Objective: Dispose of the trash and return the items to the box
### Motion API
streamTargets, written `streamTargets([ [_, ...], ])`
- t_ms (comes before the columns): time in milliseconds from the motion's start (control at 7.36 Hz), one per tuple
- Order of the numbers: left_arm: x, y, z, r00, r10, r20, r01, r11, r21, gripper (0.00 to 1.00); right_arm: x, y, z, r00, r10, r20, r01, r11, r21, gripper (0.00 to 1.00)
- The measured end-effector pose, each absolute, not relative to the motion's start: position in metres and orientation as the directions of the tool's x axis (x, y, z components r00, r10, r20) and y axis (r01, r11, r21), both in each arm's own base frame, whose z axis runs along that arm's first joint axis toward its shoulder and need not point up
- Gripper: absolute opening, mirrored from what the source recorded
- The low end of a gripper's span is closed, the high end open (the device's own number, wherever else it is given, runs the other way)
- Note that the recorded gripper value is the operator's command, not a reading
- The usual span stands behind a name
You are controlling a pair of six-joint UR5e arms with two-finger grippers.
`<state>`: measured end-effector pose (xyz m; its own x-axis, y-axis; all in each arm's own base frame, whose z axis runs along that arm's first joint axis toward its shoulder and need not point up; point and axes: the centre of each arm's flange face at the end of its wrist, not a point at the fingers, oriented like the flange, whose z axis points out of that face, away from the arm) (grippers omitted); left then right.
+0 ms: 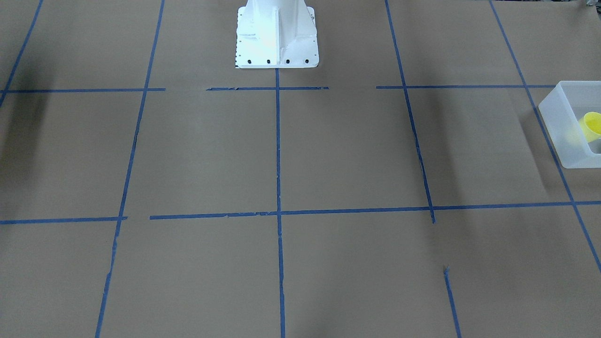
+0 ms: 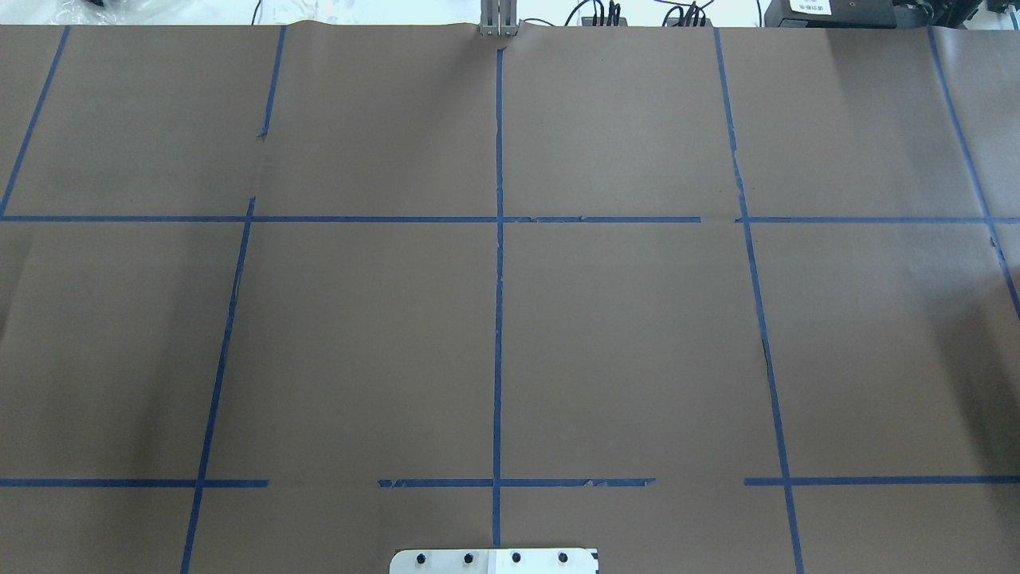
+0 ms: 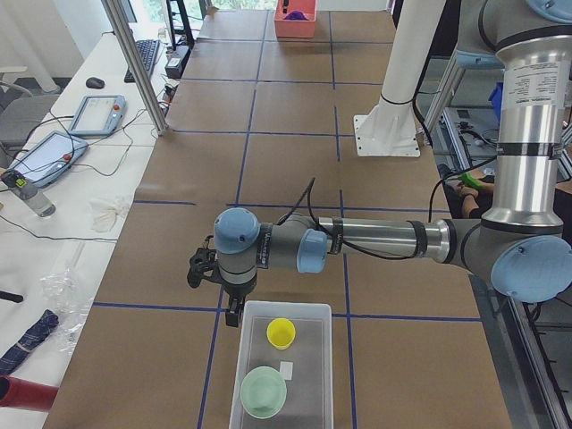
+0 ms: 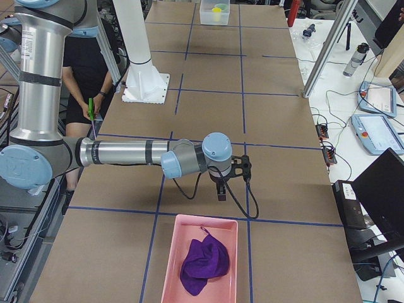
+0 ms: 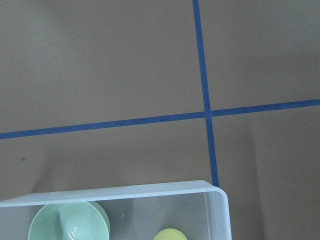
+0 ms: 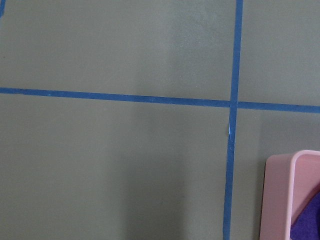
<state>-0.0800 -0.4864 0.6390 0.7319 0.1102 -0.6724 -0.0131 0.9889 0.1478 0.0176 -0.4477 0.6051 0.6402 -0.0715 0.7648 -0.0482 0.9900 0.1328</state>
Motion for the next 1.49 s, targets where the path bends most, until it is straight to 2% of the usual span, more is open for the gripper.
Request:
streamTargets([
  [951, -0.079, -0.486, 0.640, 0.728, 0.111, -0.677, -0.015, 0.989, 0.146, 1.00, 0.018, -0.447, 0.610, 0.647, -0.063, 0.760, -0.049, 0.991, 0.124, 1.00],
  [1495, -0.079, -0.485, 0.640, 0.728, 0.110, -0.677, -0.015, 0.989, 0.144, 1.00, 0.043, -0.438, 0.637, 0.657, 0.001, 0.754, -0.092, 0.993, 0.080, 1.00],
])
